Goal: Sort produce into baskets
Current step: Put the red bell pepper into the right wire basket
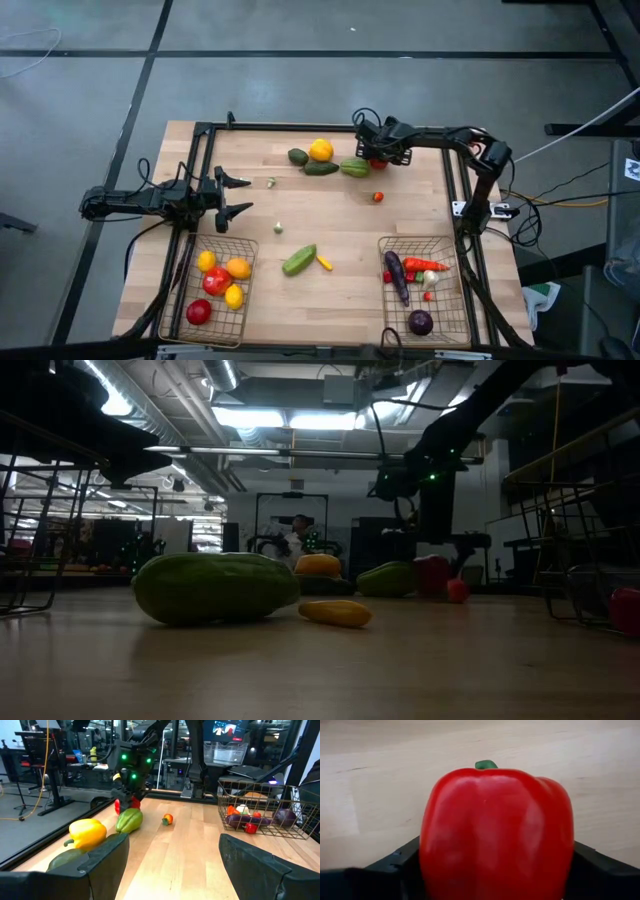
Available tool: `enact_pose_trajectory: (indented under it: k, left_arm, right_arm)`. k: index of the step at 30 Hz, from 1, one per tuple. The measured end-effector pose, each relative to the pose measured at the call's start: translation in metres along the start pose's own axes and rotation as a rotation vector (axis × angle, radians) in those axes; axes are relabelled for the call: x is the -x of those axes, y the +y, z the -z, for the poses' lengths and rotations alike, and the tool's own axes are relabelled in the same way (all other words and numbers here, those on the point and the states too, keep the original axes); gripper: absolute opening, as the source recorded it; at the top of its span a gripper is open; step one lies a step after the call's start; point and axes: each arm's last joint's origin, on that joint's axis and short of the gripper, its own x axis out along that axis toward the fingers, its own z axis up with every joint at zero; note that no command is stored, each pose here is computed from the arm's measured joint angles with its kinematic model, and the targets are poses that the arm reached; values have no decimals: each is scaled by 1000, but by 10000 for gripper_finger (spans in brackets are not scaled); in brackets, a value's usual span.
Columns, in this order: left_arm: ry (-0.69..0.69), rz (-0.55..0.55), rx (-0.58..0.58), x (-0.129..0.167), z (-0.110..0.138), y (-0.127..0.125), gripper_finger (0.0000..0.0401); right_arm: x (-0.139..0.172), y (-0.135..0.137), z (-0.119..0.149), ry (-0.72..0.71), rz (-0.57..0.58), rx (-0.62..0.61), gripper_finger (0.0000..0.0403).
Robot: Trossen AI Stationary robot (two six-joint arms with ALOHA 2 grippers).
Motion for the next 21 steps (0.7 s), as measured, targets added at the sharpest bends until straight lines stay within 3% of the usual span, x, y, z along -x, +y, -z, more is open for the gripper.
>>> enact_pose_trajectory:
  k: [6, 11, 21]
  left_arm:
    - [0, 0, 0, 0, 0, 0, 306]
    - [0, 0, 0, 0, 0, 0, 306]
    - [0, 0, 0, 0, 0, 0, 306]
  right_arm:
    - [21, -9, -2, -9, 19, 11, 343]
    - [48, -16, 2, -49, 7, 31, 337]
    - [118, -28, 44, -142, -84, 119, 333]
